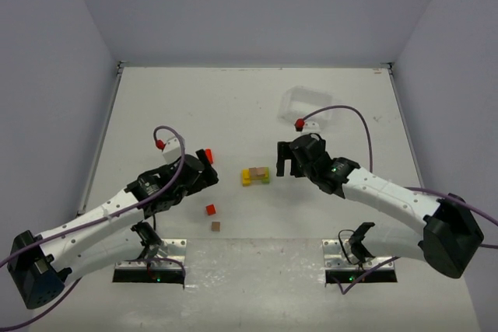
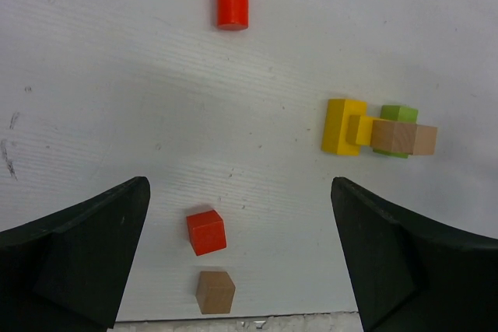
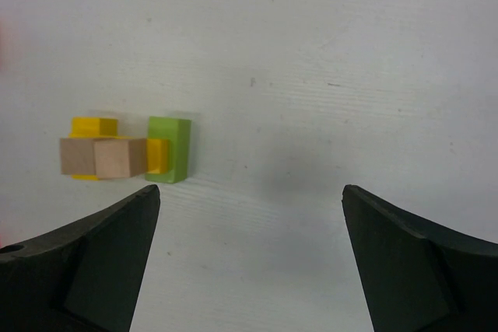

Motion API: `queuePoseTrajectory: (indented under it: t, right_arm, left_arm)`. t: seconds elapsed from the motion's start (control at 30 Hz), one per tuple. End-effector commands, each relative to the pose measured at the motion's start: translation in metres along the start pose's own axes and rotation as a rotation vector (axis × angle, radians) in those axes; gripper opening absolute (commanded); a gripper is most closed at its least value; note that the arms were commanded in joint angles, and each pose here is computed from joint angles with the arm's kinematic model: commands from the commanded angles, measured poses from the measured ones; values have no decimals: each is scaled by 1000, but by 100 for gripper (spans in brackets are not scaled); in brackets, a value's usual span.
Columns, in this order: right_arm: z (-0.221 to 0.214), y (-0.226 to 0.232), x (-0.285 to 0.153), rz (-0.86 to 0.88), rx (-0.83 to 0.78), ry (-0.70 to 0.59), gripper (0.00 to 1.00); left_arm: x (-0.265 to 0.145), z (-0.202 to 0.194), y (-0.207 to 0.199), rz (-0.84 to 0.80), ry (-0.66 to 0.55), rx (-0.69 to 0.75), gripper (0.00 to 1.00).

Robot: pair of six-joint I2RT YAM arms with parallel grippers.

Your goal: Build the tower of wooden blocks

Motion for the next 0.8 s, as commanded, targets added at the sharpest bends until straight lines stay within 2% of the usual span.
queuePoseTrajectory:
  t: [0.0,0.27,0.4,0.53,0.77]
  right_arm:
    - [4,-16,-4,-36,62,-81,99]
    - [-14,-23,6,-56,52,-43,99]
    - [-13,-32,5,-109,68,-61,99]
    - [-14,-42,3,-159,72,-77,99]
    - [-18,-48,5,-198,62,-72,99]
  left_arm:
    - [3,-28,12,40,123,-24,100]
    - [14,-79,39,161,317,10,98]
    - [17,-87,42,197,341,30,88]
    - [19,-90,40,204,348,35,84]
    - [21,-94,40,216,361,42,68]
Point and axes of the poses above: each gripper's point midway between its finger pads, its own x axis out along the fingers, its own y axis along the line the jaws close on, z = x × y, the point moved 2 cm from there along -x, back along the fingers, and after that the axes turned 7 degrees about -x, right-handed, at the moved point
